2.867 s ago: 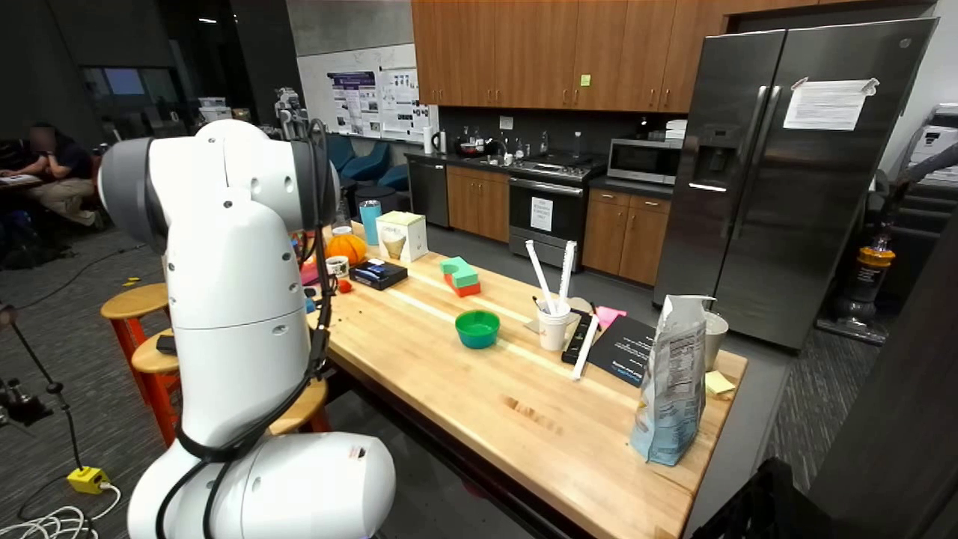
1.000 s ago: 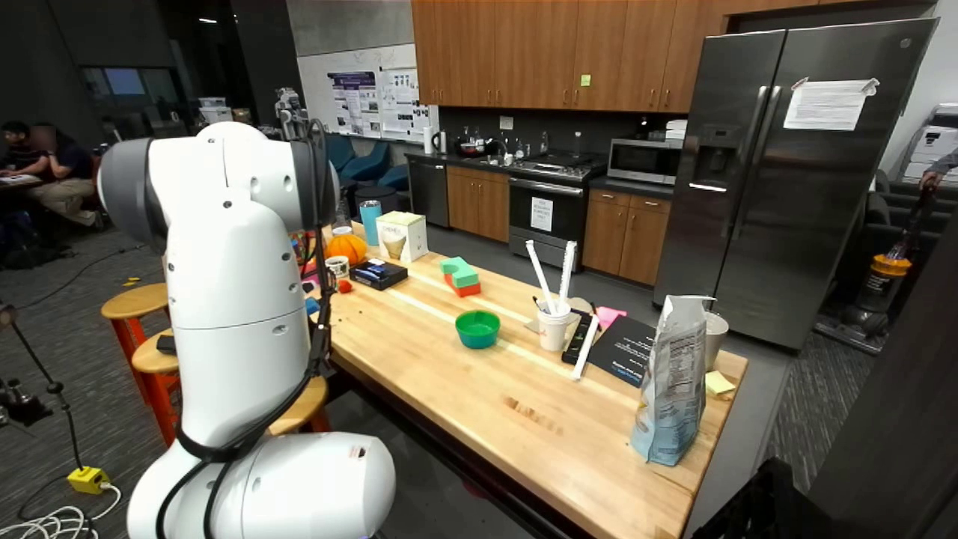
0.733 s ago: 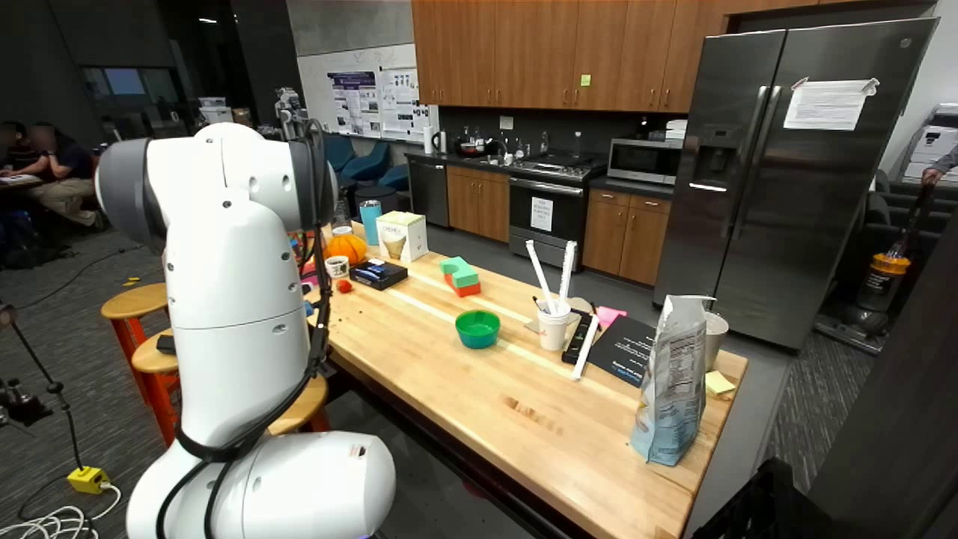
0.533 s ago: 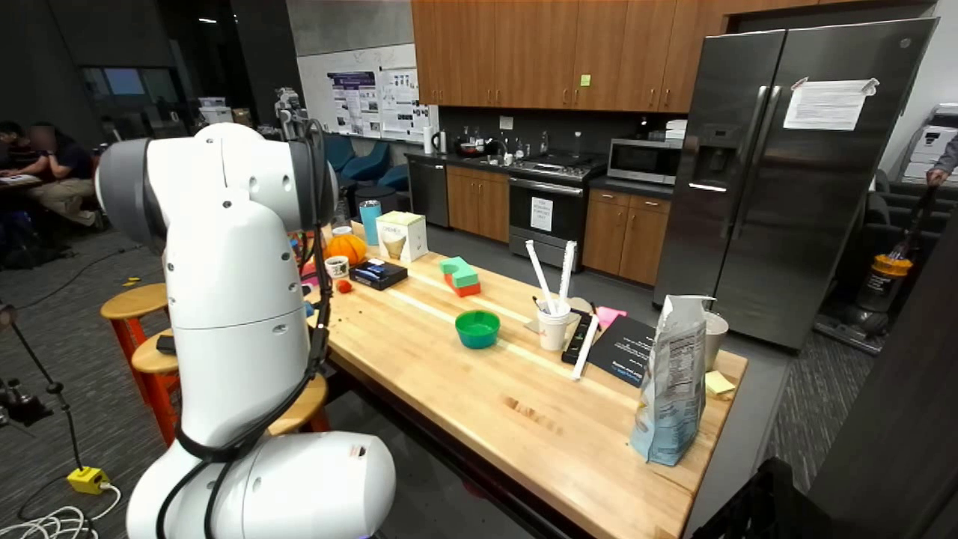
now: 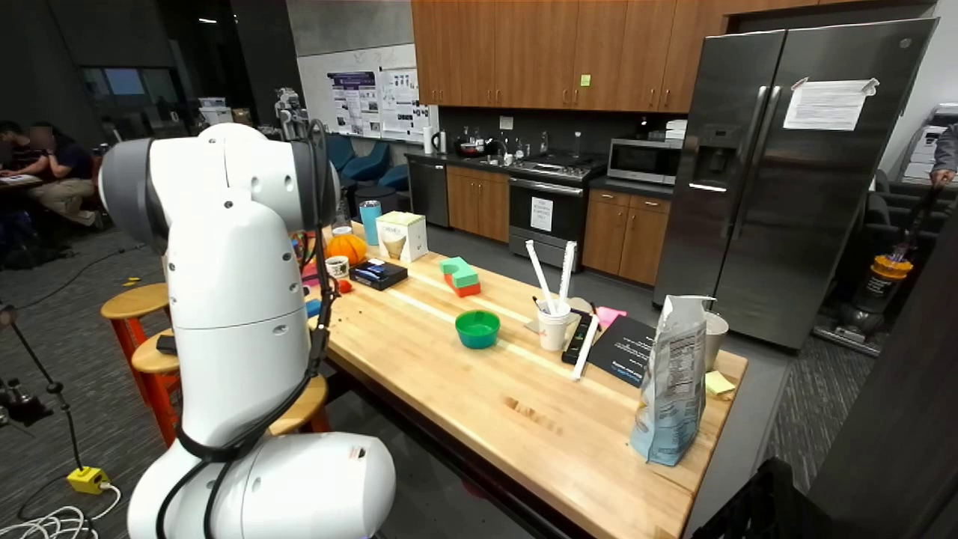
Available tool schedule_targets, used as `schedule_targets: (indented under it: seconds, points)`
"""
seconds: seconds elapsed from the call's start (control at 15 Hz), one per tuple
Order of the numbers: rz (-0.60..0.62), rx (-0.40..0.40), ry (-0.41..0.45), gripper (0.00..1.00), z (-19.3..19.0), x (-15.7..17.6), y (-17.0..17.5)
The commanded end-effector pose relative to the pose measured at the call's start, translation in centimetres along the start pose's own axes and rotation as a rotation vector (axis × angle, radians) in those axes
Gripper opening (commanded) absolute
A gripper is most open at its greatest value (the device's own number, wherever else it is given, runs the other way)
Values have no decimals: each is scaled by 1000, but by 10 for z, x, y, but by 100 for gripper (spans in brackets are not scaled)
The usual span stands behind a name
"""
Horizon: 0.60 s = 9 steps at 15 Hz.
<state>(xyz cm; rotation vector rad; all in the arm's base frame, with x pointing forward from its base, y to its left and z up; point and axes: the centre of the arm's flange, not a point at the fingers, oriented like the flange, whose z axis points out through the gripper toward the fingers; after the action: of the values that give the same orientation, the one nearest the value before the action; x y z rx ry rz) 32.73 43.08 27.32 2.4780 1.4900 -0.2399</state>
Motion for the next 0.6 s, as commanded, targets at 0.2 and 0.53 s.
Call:
schedule_targets:
  seconds: [0.2,0.53]
  points:
    - [-27,-44,99,6,-1,-5,8]
    - [15,-142,159,6,0,0,17]
